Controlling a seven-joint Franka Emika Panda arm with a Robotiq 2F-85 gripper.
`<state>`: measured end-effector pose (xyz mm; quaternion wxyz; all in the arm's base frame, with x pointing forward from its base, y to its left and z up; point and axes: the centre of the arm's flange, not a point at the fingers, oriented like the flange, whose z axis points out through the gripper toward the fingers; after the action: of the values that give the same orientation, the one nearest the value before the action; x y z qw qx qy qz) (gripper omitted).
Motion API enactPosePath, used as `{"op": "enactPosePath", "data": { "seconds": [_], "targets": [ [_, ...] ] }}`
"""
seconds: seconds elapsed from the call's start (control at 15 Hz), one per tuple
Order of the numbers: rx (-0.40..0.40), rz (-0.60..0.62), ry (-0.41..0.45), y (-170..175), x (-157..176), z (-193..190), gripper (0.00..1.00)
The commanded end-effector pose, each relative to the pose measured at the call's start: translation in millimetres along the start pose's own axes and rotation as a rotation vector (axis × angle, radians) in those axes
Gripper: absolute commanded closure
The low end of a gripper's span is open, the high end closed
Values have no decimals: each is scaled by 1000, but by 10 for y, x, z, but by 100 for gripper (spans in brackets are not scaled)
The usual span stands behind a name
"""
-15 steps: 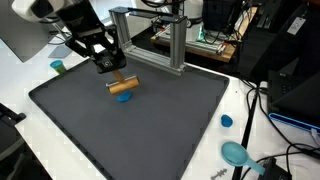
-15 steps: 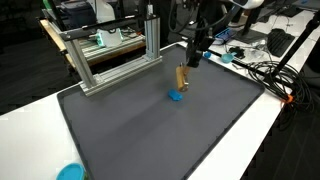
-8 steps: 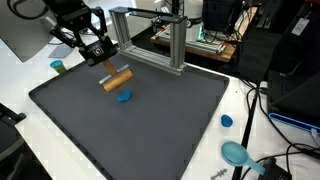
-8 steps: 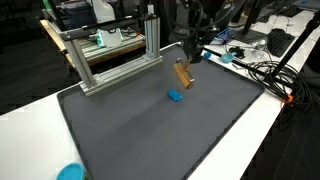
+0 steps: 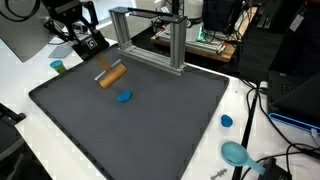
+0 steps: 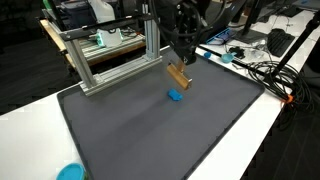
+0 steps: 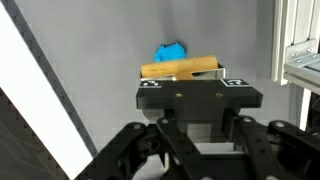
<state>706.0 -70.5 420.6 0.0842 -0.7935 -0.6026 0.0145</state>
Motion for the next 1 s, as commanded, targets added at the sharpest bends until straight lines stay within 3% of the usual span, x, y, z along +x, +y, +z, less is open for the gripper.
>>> {"op": "enactPosePath", "data": {
  "seconds": [0.0, 0.07, 0.47, 0.73, 0.93],
  "targets": [
    [1, -1, -1, -10, 8, 7, 53],
    [1, -3, -1, -15, 15, 6, 78],
    [-164, -37, 41, -223, 230, 377, 78],
    [-123, -36, -2, -354, 172, 502, 78],
    [-116, -56, 1, -495, 191, 319, 78]
  ]
}}
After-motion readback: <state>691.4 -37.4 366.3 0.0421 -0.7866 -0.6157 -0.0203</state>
